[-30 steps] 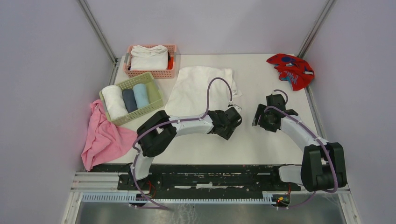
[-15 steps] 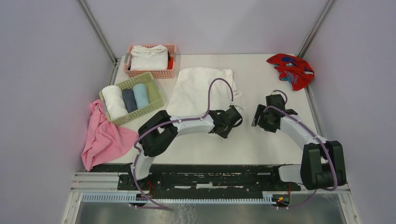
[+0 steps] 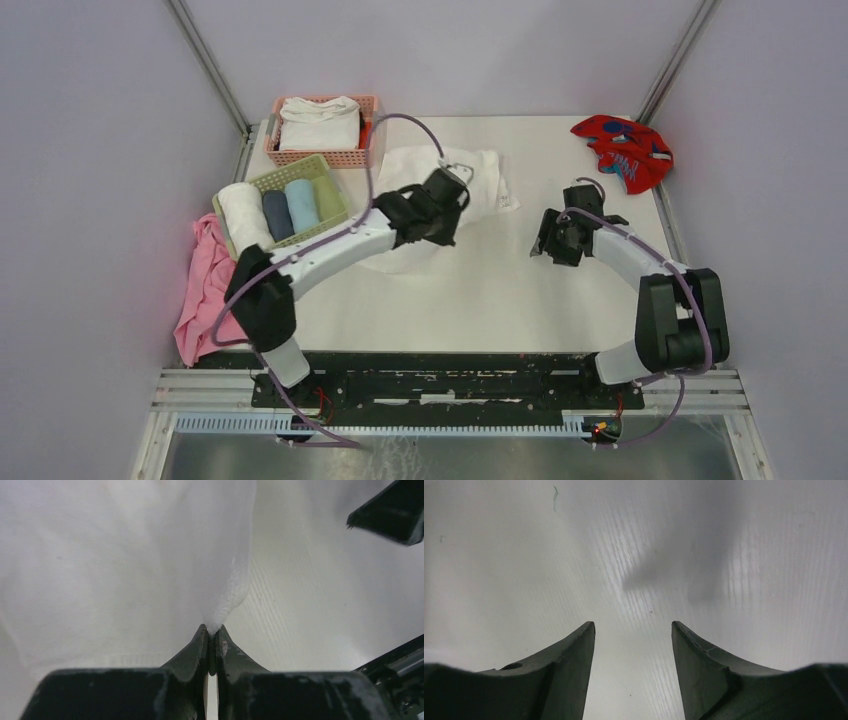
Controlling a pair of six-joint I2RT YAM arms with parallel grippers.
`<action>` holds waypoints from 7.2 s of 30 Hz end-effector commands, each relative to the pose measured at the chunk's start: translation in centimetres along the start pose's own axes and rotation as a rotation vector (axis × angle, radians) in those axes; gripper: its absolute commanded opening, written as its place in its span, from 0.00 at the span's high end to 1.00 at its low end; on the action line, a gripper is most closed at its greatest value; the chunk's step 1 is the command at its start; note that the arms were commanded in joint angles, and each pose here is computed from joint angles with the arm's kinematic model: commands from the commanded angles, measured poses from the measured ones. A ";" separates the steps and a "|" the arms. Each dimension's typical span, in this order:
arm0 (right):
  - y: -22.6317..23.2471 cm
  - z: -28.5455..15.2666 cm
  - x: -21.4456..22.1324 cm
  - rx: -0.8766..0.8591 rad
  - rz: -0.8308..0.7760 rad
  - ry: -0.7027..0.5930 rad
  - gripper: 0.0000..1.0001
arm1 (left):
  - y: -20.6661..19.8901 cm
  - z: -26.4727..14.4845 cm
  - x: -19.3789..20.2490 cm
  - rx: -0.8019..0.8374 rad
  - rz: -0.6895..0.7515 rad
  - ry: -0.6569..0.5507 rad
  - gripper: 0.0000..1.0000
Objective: Roll the towels
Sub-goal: Flatten out the towel at the center of the board, then fold the towel at the center of the board.
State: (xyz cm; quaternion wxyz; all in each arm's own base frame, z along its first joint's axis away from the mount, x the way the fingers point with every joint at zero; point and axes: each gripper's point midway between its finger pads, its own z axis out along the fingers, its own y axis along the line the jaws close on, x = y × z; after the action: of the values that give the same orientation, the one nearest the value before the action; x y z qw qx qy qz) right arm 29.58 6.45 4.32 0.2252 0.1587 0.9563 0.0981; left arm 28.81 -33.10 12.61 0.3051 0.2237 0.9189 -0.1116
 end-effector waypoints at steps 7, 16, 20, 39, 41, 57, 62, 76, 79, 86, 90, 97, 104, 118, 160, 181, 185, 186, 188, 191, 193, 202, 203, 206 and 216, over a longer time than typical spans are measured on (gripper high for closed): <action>6.2 3.4 -7.7 -0.093 -0.037 -0.089 0.42 | 11.0 -14.2 -11.1 -0.059 -0.148 -0.364 0.93; 9.0 8.2 -11.7 -0.064 -0.104 -0.060 0.44 | 15.0 -17.4 -11.7 -0.157 -0.190 -0.451 0.93; 9.0 9.9 -11.5 -0.018 -0.134 -0.012 0.44 | 15.7 -17.4 -11.5 -0.170 -0.204 -0.454 0.93; 0.1 7.0 -18.3 0.169 -0.039 -0.094 1.00 | 20.0 -18.7 -13.4 -0.233 -0.298 -0.507 0.95; -1.9 5.7 -19.0 0.236 -0.040 -0.110 1.00 | 20.4 -19.1 -13.2 -0.249 -0.301 -0.509 0.95; -8.9 -11.9 -33.7 0.305 0.067 -0.575 1.00 | 21.1 -20.2 -24.4 -0.202 -0.262 -0.709 0.97; -8.4 -19.7 -37.6 0.319 0.033 -0.783 1.00 | 20.9 -23.3 -30.8 -0.171 -0.198 -0.870 0.97; -8.8 -25.6 -29.3 0.338 -0.079 -0.995 1.00 | 19.1 -17.0 -18.9 -0.085 -0.133 -0.785 0.97; -9.0 -24.4 -25.1 0.288 -0.002 -0.981 1.00 | 18.7 -13.8 -12.6 -0.063 -0.208 -0.661 0.97; -13.4 -18.3 -11.3 0.420 0.399 -0.809 0.97 | 14.4 -9.7 -0.1 0.136 -0.425 -0.395 0.84; -15.7 -17.3 -4.5 0.562 0.450 -0.721 0.80 | 12.1 -8.7 6.1 0.229 -0.554 -0.291 0.67; -15.5 -19.6 -2.6 0.588 0.360 -0.731 0.42 | 12.5 -11.8 8.3 0.171 -0.646 -0.308 0.31; -5.1 -13.5 -9.2 0.096 0.129 -0.511 0.28 | 13.2 -10.5 4.6 0.142 -0.598 -0.258 0.27; -7.6 -3.0 -4.5 0.211 0.202 -0.132 0.10 | 17.8 2.5 1.8 -0.068 -0.676 -0.084 0.27; -3.4 -6.2 -19.1 0.010 0.164 -0.402 0.01 | 27.7 7.7 -3.2 -0.142 -0.031 0.252 0.43; -3.9 -5.0 -18.5 0.023 0.130 -0.378 0.02 | 30.0 10.0 -3.0 -0.164 -0.057 0.278 0.51; -3.9 -5.0 -18.4 0.026 0.122 -0.378 0.02 | 29.9 10.9 -2.3 -0.155 -0.065 0.297 0.51; -4.0 -4.9 -18.4 0.030 0.121 -0.375 0.02 | 29.9 11.2 -2.1 -0.151 -0.068 0.302 0.52; -4.1 -4.8 -18.3 0.031 0.116 -0.373 0.02 | 29.9 11.9 -1.5 -0.148 -0.076 0.317 0.53; -4.3 -4.6 -18.2 0.041 0.104 -0.367 0.02 | 29.7 12.6 -0.7 -0.135 -0.083 0.336 0.56; -4.5 -4.5 -18.2 0.051 0.097 -0.365 0.02 | 29.5 13.1 0.0 -0.123 -0.088 0.354 0.60; -5.8 -4.1 -20.2 0.136 -0.042 -0.376 0.04 | 29.0 13.7 3.4 -0.115 -0.093 0.450 0.77; -6.1 -3.9 -20.6 0.149 -0.081 -0.368 0.04 | 29.0 13.7 3.5 -0.115 -0.090 0.453 0.79; -6.4 -2.6 -21.7 0.158 -0.240 -0.296 0.05 | 28.9 13.6 3.6 -0.110 -0.080 0.453 0.85; -9.4 2.3 -25.2 0.163 -0.501 -0.093 0.26 | 29.6 12.9 2.9 -0.137 -0.030 0.424 0.97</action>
State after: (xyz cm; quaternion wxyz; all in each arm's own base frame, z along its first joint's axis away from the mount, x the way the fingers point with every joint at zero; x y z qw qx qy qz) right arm 49.82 -8.81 10.37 0.2999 0.0129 0.9536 -0.0213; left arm 49.65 -11.80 1.69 0.1671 0.1757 0.9699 -0.0235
